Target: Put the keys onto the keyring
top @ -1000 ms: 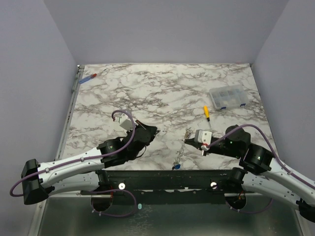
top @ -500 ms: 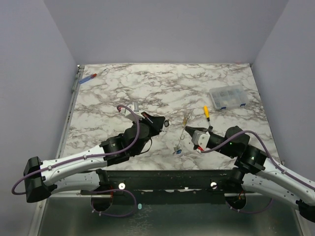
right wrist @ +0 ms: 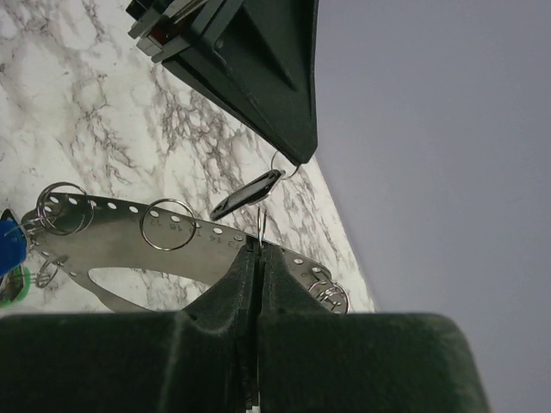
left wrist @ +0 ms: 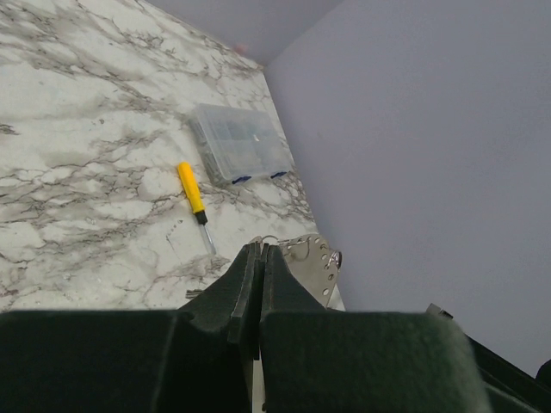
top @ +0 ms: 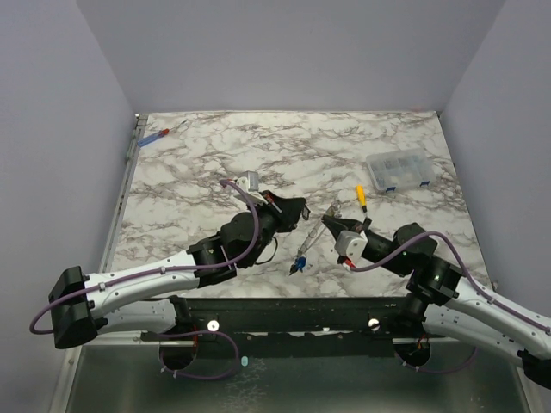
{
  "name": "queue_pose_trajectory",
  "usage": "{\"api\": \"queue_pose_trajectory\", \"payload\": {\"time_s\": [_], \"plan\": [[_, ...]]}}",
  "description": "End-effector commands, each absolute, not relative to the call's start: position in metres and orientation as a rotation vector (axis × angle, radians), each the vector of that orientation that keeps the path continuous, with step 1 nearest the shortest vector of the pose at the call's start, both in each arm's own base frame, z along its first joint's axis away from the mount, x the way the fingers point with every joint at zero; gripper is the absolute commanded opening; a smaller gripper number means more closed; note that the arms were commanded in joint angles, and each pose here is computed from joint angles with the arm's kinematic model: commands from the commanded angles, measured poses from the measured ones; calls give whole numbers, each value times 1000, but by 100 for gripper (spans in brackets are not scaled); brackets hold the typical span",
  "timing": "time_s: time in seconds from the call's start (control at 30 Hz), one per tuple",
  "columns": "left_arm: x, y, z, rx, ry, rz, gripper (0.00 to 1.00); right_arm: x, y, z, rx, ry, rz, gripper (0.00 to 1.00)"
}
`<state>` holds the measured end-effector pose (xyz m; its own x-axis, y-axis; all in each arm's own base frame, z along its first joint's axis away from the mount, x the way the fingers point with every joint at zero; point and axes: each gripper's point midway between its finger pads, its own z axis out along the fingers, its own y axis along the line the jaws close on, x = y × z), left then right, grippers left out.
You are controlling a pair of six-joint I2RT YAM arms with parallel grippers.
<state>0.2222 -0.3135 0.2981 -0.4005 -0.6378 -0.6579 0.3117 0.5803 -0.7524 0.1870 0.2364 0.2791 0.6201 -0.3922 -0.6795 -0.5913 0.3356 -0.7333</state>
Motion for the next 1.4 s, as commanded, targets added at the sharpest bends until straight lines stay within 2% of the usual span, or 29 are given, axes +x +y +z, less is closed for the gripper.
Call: {"api": "queue_pose_trajectory", "payload": {"time_s": [0.0,0.4,0.63,0.87,1.37], "plan": [[217,-327,321,-213,1635,-1137,0,181,245,300,-1227,927,240,1],[220,-332,313,-217,1646,-1127,0,171,264,302,-1173,1077,478,1],[234,-313,296,-358,1659,-1015,0,160,274,293,-1179,1252,639,1],[244,-295,285,-439,1658,-904,0,167,271,282,-1089,1365,661,1],[239,-303,274,-469,1703,-963,0,207,293,268,-1039,1381,544,1]]}}
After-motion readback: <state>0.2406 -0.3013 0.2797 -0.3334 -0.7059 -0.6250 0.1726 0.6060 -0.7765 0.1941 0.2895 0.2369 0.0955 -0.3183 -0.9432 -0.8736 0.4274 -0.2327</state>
